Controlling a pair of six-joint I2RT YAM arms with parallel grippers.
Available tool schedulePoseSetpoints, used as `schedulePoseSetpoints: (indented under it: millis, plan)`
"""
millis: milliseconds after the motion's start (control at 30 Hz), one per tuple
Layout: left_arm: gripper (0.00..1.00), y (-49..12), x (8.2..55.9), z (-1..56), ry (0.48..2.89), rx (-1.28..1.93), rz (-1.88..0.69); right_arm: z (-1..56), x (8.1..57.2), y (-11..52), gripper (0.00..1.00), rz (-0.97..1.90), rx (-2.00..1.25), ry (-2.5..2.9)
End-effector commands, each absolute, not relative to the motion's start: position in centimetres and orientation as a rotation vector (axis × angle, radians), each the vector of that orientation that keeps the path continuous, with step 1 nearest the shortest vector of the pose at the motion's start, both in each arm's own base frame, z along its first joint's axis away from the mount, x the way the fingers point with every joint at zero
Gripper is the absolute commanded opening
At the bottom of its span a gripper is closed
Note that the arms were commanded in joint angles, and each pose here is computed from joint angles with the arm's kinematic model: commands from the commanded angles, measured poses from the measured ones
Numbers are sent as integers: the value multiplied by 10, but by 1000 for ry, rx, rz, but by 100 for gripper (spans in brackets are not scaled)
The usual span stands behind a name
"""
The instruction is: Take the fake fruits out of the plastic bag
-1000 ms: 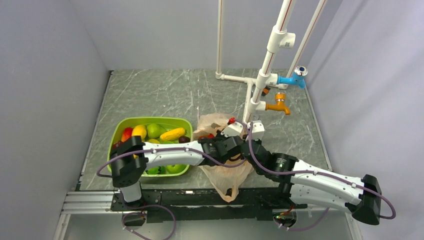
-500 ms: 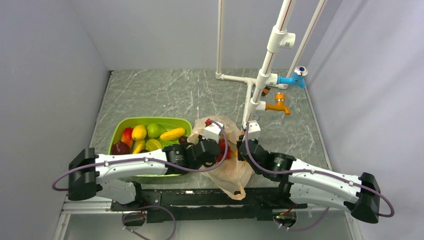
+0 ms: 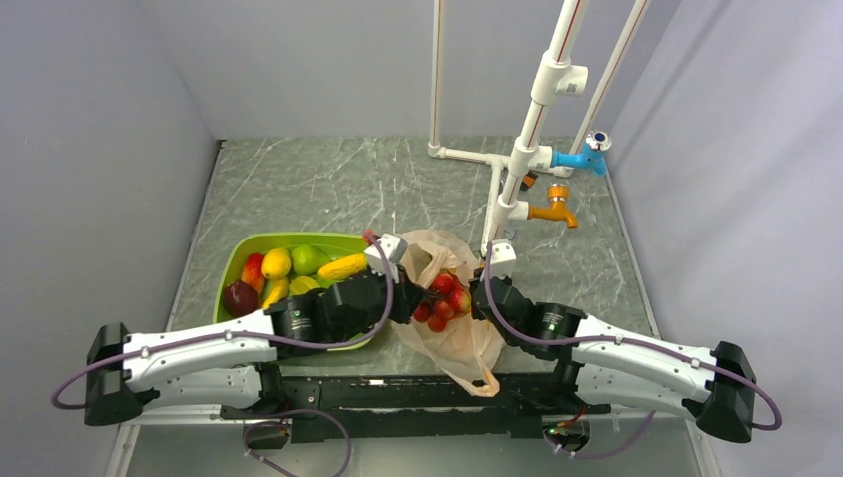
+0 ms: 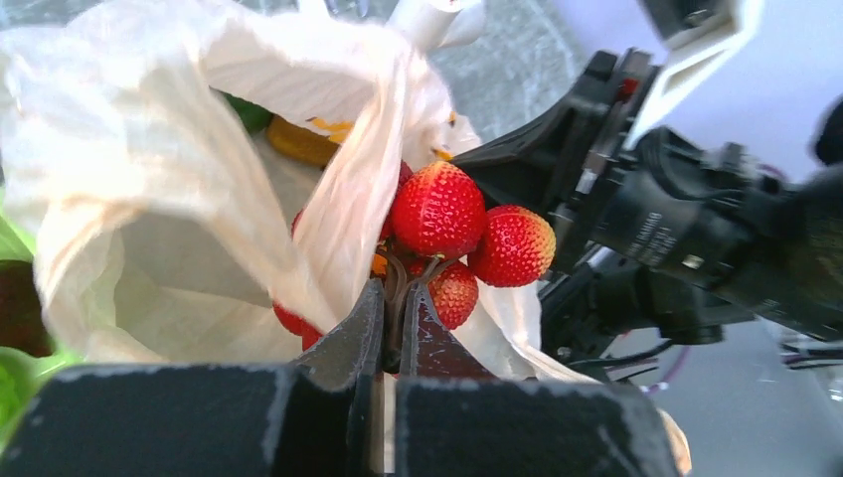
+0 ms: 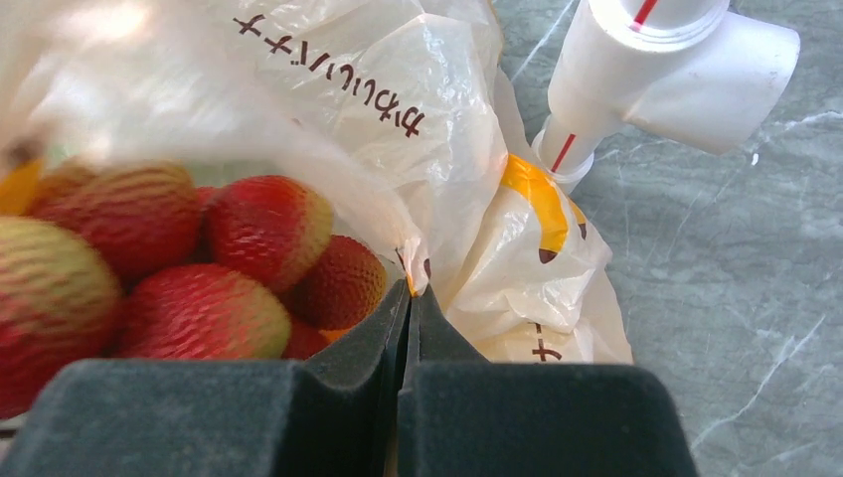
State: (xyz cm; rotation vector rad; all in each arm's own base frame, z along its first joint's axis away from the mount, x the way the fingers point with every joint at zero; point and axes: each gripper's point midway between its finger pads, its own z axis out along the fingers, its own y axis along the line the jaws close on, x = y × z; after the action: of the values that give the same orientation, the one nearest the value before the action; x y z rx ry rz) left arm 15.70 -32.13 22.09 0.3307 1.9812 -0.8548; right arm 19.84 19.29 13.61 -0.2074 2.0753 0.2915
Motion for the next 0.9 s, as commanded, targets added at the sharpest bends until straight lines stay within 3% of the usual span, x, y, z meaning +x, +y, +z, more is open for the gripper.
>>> schedulePoseSetpoints:
  millis: [0, 333, 567, 733, 867]
  plan:
    - [0, -322, 148, 279, 1802, 249, -1132, 146, 204, 198, 0, 314, -189, 2044]
    - [0, -291, 138, 315, 1683, 219, -1275, 145, 208, 196, 0, 293, -189, 2043]
    - [0, -267, 125, 376, 1605, 318, -1356, 143, 210, 191, 0, 271, -171, 2052]
    - [0, -238, 133, 401, 1596, 292, -1220, 146, 212, 189, 0, 268, -164, 2045]
    - [0, -208, 154, 378, 1728, 202, -975, 145, 211, 186, 0, 260, -156, 2046]
